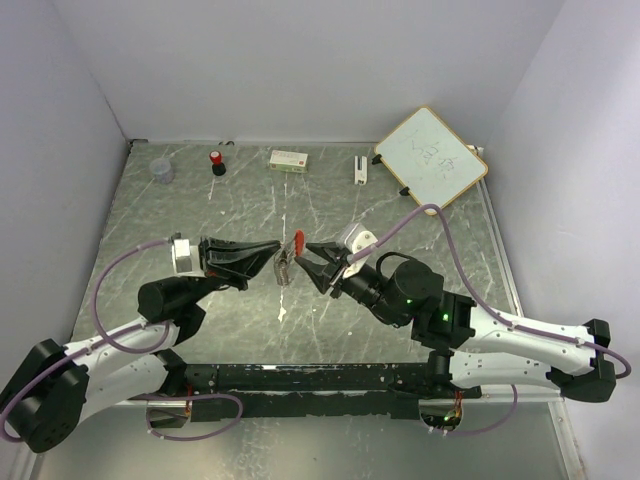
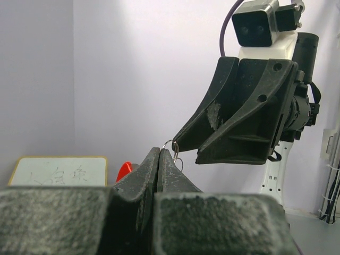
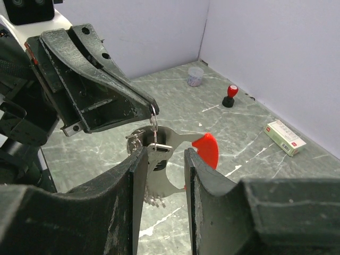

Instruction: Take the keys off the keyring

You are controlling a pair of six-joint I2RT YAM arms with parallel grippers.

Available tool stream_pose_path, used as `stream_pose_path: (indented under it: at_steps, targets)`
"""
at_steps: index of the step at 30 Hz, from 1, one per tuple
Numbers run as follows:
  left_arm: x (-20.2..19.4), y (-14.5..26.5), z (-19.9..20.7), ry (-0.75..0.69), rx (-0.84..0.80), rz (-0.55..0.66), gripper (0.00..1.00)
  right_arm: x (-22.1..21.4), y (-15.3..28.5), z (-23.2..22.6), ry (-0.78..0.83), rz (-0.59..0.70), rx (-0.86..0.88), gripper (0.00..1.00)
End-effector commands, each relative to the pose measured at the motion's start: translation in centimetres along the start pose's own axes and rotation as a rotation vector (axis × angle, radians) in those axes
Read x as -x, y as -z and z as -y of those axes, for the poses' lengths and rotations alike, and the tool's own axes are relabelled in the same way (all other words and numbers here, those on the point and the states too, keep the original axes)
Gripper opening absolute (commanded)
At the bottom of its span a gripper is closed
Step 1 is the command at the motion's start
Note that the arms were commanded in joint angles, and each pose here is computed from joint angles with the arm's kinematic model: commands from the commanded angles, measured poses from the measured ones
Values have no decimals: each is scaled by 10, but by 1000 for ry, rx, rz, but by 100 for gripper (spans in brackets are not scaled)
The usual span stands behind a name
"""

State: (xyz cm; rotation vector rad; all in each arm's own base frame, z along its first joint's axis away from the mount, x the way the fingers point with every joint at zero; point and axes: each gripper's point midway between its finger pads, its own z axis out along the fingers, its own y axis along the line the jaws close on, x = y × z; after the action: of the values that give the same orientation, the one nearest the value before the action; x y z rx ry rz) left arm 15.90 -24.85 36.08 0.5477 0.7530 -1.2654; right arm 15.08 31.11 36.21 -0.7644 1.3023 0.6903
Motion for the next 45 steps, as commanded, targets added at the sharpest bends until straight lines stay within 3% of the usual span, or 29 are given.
stream_pose_path:
  at_steps: [1,45]
  targets:
    - [23,-3,9,-18,-31,99,7,5,-1,-3,-7,24,8,34]
    - [45,-3,27,49,-110,197,7,-15,-9,5,24,10,-62,30]
